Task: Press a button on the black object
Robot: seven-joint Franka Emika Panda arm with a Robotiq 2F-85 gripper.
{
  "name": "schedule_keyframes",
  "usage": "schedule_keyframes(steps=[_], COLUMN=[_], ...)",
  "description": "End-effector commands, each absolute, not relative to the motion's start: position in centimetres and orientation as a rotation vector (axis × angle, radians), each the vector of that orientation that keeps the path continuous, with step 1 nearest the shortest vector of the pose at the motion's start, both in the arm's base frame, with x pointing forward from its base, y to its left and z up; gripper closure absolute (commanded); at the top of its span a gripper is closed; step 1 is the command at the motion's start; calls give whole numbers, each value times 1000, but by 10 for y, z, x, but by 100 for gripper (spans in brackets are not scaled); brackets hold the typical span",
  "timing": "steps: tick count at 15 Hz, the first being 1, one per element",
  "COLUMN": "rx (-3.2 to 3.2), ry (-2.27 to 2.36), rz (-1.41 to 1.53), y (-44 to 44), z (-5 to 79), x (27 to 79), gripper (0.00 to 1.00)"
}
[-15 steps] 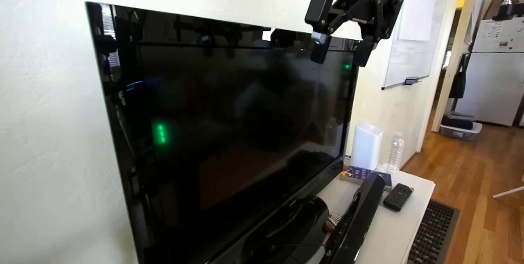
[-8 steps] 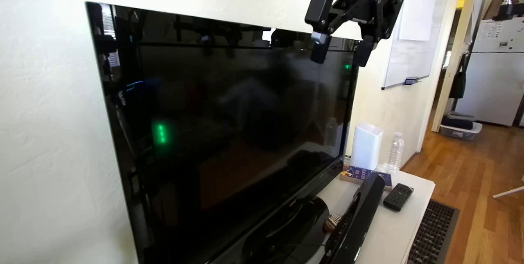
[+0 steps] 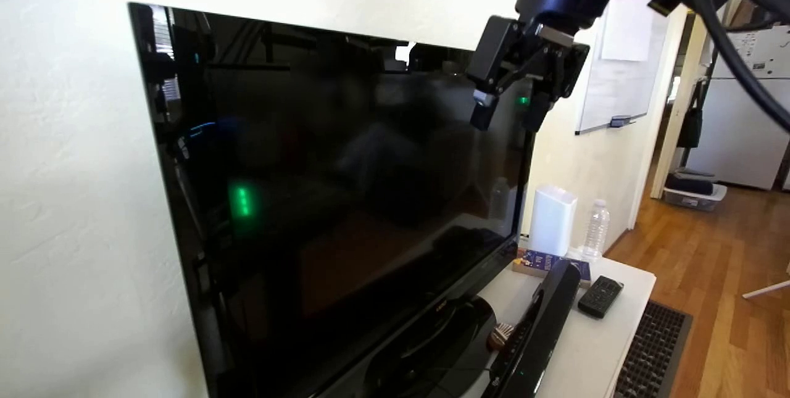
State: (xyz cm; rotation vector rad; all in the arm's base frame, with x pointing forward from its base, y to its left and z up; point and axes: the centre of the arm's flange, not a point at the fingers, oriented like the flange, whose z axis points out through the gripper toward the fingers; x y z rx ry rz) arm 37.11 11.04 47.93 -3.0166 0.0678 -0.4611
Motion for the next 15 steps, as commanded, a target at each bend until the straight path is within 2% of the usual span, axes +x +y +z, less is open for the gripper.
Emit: schedule_keyframes(steps=[1,6,9,10,15], rx=[-2926,-2879,-2906,-2915,-2937], ry=[-77,-156,-47,-93,-51], rz=[-445,-475,-515,-497,-487], y=[69,25,8,12,6], z=[433,366,335,372,350], x=[377,378,388,393,401], gripper=[0,0,0,0,0])
